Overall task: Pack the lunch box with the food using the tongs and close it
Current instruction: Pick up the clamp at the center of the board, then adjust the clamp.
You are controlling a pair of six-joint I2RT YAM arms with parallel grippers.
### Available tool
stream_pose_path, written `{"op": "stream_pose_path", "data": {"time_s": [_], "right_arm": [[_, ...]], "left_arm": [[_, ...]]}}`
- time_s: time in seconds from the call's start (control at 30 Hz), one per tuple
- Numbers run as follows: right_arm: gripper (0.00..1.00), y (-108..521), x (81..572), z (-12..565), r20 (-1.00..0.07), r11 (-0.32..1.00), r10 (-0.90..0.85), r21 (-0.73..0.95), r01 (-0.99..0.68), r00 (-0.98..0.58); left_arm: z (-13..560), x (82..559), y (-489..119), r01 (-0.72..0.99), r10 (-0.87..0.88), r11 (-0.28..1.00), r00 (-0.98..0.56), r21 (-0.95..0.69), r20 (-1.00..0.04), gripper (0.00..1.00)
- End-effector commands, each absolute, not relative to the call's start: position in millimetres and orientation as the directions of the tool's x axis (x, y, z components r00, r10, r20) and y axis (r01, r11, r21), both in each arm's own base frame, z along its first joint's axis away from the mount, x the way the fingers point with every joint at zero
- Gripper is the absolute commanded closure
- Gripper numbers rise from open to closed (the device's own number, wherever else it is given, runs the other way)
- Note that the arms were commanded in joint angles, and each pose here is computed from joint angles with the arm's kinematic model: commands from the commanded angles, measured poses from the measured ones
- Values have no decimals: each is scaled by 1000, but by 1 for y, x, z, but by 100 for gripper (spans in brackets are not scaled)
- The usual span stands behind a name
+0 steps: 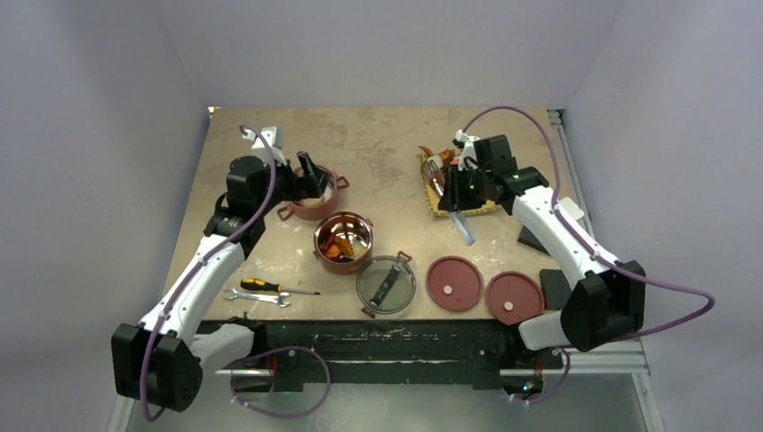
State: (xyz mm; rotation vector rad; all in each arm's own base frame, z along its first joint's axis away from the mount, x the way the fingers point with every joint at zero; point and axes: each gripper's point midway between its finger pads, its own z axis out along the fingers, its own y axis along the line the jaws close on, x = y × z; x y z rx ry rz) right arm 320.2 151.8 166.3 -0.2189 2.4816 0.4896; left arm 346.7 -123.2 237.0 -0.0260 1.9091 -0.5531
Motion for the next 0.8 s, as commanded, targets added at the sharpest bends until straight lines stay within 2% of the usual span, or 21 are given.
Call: {"op": "stream_pose_path", "data": {"time_s": [0.0, 0.17, 0.5, 0.77], "right_arm": [[61, 198, 298, 190, -640, 803, -164, 356, -478, -751], [61, 236, 282, 204, -676, 724, -236, 357, -590, -698], [61, 268, 269, 218, -711, 653, -275, 356, -669, -647], [60, 278, 269, 235, -743, 634, -257, 354, -688, -619]], "left_arm": [[297, 347, -181, 463, -380, 718, -366, -520, -850, 4], [296, 359, -225, 490, -343, 694, -419, -528, -840, 4], [280, 366, -261, 504, -369, 622, -486, -599, -792, 4], [228, 355, -264, 443, -291, 687, -559, -576, -777, 4]]}}
